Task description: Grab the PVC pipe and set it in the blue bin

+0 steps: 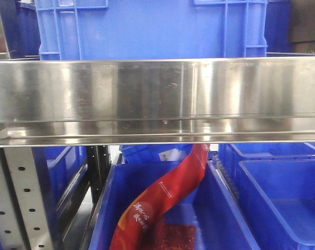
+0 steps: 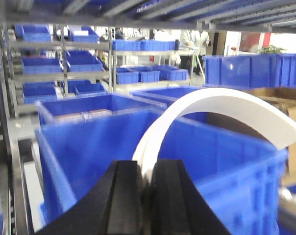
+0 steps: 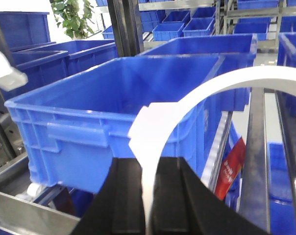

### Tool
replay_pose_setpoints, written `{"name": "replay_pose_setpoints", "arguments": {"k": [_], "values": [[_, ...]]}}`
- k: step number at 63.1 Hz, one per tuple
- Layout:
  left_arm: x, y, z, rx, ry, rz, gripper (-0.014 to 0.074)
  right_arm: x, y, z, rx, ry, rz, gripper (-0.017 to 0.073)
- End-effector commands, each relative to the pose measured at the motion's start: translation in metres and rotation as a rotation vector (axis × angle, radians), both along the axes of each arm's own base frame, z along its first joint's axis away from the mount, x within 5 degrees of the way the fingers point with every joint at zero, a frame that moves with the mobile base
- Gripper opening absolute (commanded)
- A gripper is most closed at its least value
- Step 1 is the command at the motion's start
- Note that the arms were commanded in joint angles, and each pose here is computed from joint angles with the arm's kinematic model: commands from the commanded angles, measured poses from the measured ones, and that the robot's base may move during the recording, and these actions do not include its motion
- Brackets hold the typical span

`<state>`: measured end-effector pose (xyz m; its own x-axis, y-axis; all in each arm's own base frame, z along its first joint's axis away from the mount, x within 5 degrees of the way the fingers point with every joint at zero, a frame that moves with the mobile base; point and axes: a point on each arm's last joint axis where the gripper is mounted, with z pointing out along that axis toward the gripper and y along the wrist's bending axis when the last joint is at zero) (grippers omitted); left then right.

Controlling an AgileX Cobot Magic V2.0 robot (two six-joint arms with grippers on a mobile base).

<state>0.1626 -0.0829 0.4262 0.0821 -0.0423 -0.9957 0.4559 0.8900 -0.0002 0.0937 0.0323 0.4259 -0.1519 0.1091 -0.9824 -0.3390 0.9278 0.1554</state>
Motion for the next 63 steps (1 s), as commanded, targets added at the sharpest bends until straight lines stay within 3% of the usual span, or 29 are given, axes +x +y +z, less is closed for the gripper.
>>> {"name": "replay_pose_setpoints", "arguments": {"k": [1,11,24,40,52,63], "values": [[0.007,-0.005,0.017,-0.018,-0.059,-0.003,-0.0111,0.003,0.0,0.009,-0.003,-0.025,-0.002,-0.0155],[0.022,-0.012,0.027,0.063,-0.135,0.014,-0.0111,0.011,0.0,0.013,-0.003,-0.011,0.005,-0.0155],[0.045,-0.023,0.029,0.086,-0.122,0.019,-0.0111,0.022,0.001,0.009,0.009,0.03,0.014,-0.0155],[0.071,-0.036,0.038,0.052,-0.206,0.022,-0.0111,0.024,0.0,0.014,0.01,-0.026,0.006,-0.0155],[0.09,-0.046,0.032,0.057,-0.2,0.02,-0.0111,0.024,0.0,0.014,0.003,-0.037,0.007,-0.0155],[0.113,-0.043,0.018,0.071,-0.19,0.062,-0.0111,0.027,0.0,0.014,0.011,-0.036,0.003,-0.0155]]}}
